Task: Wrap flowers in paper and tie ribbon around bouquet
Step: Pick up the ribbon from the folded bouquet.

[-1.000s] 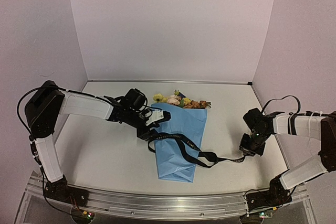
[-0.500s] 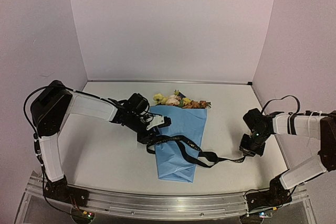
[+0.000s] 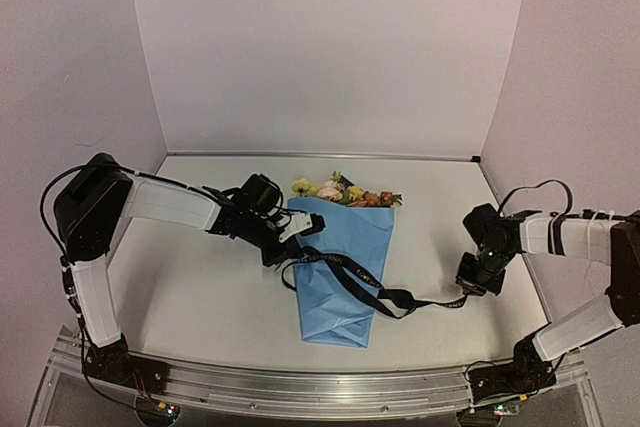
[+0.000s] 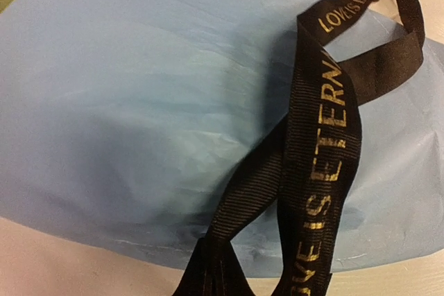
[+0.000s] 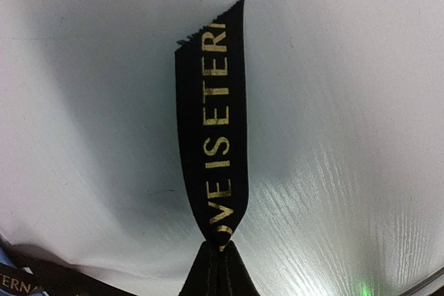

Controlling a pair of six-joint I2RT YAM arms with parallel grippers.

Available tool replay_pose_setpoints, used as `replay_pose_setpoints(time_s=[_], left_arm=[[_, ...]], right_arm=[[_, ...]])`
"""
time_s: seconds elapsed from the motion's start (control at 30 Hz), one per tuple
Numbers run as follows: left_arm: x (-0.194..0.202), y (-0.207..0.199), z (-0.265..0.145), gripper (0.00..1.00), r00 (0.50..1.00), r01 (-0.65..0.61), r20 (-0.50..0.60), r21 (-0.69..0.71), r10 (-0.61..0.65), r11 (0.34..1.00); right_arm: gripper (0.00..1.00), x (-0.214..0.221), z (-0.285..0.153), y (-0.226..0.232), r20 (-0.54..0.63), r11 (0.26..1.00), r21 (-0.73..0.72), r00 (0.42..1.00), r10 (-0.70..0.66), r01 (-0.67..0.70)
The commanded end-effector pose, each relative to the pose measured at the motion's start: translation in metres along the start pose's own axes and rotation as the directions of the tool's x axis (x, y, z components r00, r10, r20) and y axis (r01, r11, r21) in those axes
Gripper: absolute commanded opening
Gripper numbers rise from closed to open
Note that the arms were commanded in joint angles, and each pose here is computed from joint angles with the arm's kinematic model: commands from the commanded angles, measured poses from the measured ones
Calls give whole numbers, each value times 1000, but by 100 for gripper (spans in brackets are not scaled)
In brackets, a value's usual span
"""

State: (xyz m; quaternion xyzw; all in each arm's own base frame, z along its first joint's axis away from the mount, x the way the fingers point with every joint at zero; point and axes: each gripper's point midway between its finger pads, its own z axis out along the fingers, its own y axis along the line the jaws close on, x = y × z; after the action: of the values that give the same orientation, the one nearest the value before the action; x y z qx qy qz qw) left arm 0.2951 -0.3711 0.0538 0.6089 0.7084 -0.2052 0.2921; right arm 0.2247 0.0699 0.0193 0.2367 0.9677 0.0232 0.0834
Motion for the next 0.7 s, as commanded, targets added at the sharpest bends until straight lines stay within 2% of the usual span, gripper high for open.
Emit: replay_pose_setpoints(time_s=[0.0, 0.23, 0.47, 0.67], left_arm=[[-25, 22, -36, 0, 996, 28, 89, -164, -13, 986], [-12, 36, -72, 0, 986, 127, 148, -355, -79, 926], [12, 36, -98, 0, 971, 239, 120, -434, -207, 869], [41, 39, -113, 0, 948, 297, 60, -516, -312, 803]], right_arm=[[0, -21, -11, 8, 46, 1000, -8, 999, 11, -11], [0, -51, -21, 11, 73, 997, -13, 995, 70, -70], [0, -97, -26, 27, 80, 985, -50, 983, 166, -163], [0, -145, -36, 56, 110, 979, -105, 977, 185, -173]])
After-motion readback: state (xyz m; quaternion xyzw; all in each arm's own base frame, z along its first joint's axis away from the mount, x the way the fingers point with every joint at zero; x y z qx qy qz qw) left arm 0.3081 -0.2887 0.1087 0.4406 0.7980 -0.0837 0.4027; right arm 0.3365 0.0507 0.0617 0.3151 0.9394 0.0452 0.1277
